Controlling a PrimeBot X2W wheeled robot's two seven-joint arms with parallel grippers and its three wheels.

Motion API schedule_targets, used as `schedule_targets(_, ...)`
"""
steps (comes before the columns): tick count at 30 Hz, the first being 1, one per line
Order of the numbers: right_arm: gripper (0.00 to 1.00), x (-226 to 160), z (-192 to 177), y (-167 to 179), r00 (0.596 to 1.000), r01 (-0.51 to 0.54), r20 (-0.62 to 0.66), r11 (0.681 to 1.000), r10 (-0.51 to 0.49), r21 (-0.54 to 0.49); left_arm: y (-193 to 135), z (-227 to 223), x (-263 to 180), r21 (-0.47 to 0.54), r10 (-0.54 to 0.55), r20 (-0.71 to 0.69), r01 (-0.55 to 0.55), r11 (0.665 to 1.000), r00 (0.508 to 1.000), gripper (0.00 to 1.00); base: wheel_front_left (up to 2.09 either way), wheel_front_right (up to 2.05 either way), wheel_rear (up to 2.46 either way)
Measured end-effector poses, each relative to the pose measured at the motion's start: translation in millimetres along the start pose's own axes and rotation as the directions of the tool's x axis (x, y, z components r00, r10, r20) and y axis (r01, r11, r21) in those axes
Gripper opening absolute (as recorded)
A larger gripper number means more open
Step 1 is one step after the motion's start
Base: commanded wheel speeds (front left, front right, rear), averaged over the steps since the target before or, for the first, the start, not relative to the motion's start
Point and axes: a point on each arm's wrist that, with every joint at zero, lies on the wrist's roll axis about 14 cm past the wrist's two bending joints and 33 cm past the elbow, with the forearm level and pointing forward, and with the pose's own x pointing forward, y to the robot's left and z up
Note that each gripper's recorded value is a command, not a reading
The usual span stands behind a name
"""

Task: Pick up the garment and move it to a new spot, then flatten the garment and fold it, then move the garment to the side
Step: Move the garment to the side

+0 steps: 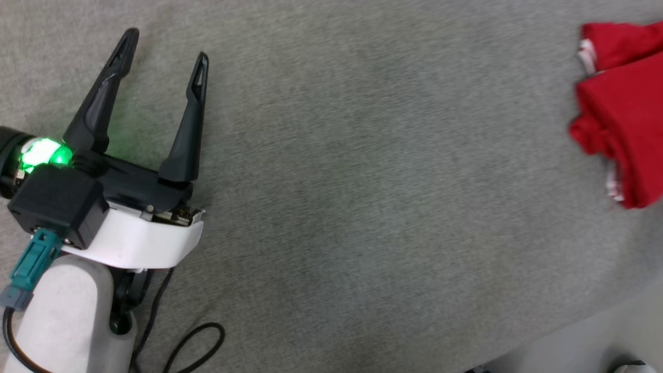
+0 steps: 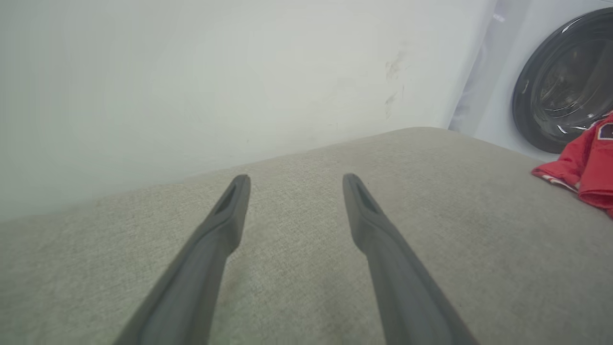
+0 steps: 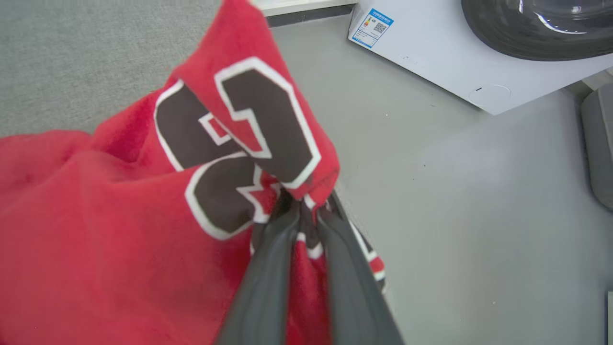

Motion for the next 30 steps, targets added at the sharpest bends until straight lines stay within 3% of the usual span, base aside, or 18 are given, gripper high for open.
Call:
schedule_targets(4, 0.0, 16, 4, 1, 0.999, 0.018, 0.03, 0.999, -0.019, 0.04, 8, -6, -4, 0.008, 0.014, -0.016, -0.014, 1.0, 1.0, 1.0, 0.0, 0.0, 0.0)
schedule_targets(7, 0.49, 21, 0, 2, 0.999, 0.027, 0.034, 0.999, -0.028, 0.043, 9, -6, -5, 0.012, 0.016, -0.019, -0.016, 1.0, 1.0, 1.0, 0.0, 0.0, 0.0)
schedule_targets(8, 1.0, 22, -2, 1, 0.999, 0.033, 0.04, 0.998, -0.035, 0.056, 9, -6, -5, 0.013, 0.015, -0.017, -0.015, 1.0, 1.0, 1.0, 0.0, 0.0, 0.0)
schedule_targets(17, 1.0, 19, -3, -22, 0.989, 0.106, 0.092, 0.991, -0.114, 0.086, 9, 6, -8, 0.031, 0.028, -0.005, -0.027, 0.999, 1.0, 1.0, 0.0, 0.0, 0.0)
schedule_targets(19, 1.0, 8, 12, -32, 0.975, 0.107, 0.181, 0.988, -0.127, 0.114, 6, 14, -18, 0.022, 0.059, -0.008, -0.059, 0.998, 0.998, 1.0, 0.0, 0.0, 0.0)
schedule_targets(30, 1.0, -46, 5, -36, 0.917, -0.008, 0.393, 0.98, -0.071, 0.197, -1, 41, -72, 0.001, 0.201, -0.05, -0.201, 0.98, 0.978, 1.0, 0.0, 0.0, 0.0)
